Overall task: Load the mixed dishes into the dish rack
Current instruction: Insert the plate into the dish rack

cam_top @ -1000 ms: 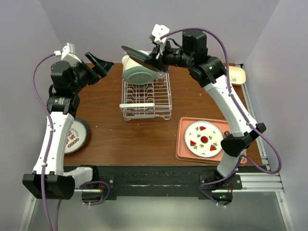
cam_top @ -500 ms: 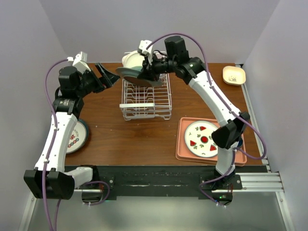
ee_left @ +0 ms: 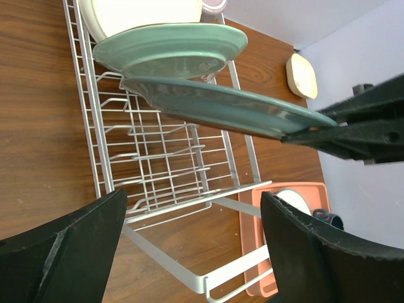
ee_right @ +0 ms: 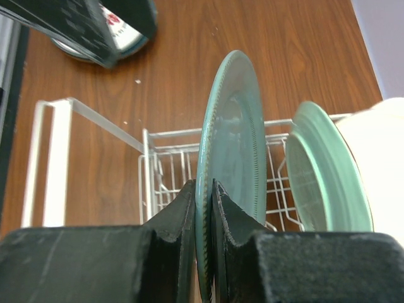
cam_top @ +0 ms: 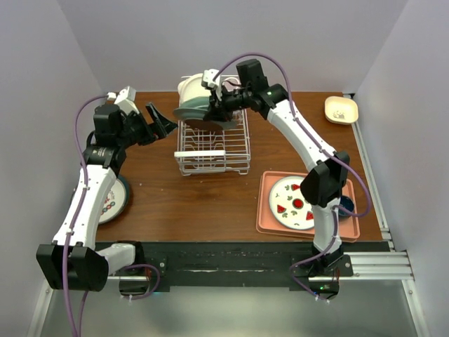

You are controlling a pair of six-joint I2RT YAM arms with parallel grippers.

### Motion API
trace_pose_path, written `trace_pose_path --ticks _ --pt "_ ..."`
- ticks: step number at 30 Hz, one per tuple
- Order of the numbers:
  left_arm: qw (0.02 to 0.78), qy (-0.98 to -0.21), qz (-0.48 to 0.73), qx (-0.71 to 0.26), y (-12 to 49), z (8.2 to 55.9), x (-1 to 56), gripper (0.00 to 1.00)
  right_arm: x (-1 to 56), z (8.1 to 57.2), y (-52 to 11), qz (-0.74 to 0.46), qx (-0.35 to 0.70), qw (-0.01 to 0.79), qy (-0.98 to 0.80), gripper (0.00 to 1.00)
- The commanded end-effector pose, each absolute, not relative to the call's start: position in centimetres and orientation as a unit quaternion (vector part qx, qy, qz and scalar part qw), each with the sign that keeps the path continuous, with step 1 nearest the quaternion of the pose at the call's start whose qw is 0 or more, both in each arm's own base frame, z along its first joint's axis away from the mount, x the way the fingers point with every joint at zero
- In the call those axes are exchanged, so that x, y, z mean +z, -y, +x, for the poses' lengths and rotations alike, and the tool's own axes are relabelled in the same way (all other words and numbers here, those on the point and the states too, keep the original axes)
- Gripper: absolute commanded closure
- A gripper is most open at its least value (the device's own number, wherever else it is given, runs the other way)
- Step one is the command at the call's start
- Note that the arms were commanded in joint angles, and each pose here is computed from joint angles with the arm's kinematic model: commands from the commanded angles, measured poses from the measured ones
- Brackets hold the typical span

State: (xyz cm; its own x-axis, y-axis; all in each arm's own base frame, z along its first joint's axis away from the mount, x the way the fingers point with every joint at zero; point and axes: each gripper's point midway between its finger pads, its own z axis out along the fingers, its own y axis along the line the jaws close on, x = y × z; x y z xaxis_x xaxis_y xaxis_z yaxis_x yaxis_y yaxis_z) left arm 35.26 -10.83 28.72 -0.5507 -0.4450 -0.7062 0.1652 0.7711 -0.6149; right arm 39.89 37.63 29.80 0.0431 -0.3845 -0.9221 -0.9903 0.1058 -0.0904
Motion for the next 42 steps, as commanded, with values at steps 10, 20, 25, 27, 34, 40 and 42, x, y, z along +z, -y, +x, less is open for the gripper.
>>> trace_pose_path --ticks 10,20,25,27,34,40,42 --pt "0.460 -0.827 -0.064 -0.316 11.2 35.2 27.2 0.09 35.1 43.5 -38.7 -0.606 0.319 0.543 -0.485 1.00" --pt "0.458 -0.829 -0.070 -0.315 11.3 35.5 26.4 0.09 38.6 43.2 -38.6 -0.595 0.313 0.582 -0.457 1.00" --pt "0.453 -0.831 -0.071 -0.316 11.4 35.7 25.8 0.10 39.3 42.7 -38.5 -0.597 0.314 0.588 -0.446 1.00" --pt "0.450 -0.832 -0.070 -0.317 11.5 35.8 25.7 0.09 38.8 42.9 -38.6 -0.597 0.313 0.586 -0.449 1.00" --pt "0.446 -0.835 -0.071 -0.315 11.4 36.0 25.1 0.10 37.3 43.2 -38.9 -0.599 0.323 0.573 -0.456 1.00" --pt "0.443 -0.836 -0.072 -0.315 11.5 35.9 25.0 0.10 35.1 43.6 -38.8 -0.602 0.344 0.550 -0.465 1.00" --pt "0.441 -0.837 -0.073 -0.314 11.5 35.9 24.9 0.10 34.2 43.8 -38.5 -0.604 0.350 0.540 -0.469 1.00"
